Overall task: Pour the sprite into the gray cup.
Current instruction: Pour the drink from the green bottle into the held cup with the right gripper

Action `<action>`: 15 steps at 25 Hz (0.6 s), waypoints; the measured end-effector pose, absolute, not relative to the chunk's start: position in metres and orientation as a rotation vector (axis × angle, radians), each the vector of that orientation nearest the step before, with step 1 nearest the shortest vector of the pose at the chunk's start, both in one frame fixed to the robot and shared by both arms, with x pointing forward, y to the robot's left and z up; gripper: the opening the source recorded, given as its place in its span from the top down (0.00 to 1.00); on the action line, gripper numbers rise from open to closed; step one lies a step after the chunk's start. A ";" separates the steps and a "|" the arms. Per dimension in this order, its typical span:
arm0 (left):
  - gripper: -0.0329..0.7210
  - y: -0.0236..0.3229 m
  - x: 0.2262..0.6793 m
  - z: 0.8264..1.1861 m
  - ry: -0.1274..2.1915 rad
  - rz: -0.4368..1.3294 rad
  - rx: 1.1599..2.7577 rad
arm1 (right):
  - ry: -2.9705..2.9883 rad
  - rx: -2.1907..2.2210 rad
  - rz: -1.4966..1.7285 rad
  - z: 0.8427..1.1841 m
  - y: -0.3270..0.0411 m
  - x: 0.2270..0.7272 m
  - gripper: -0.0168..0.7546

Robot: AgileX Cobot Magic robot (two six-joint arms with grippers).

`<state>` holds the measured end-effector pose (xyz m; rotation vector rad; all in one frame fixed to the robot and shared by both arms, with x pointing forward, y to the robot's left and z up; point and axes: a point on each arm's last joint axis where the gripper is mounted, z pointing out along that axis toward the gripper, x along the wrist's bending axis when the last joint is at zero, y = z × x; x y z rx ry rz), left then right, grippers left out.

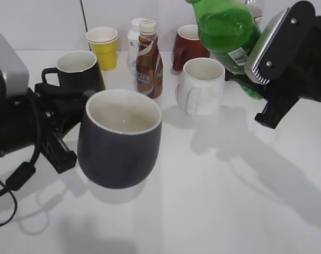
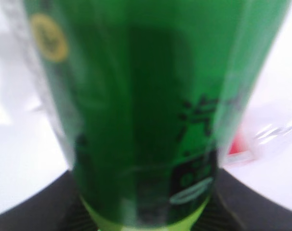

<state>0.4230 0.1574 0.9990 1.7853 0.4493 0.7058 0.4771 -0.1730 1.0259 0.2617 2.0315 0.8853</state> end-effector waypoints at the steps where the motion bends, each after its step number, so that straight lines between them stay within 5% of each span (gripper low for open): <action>1: 0.89 0.158 0.423 1.000 0.463 0.704 1.778 | 2.029 0.235 0.865 1.028 -0.173 0.478 0.54; 15: 0.89 0.150 0.437 1.025 0.487 0.716 1.695 | 1.985 -0.065 0.640 1.047 -0.171 0.488 0.54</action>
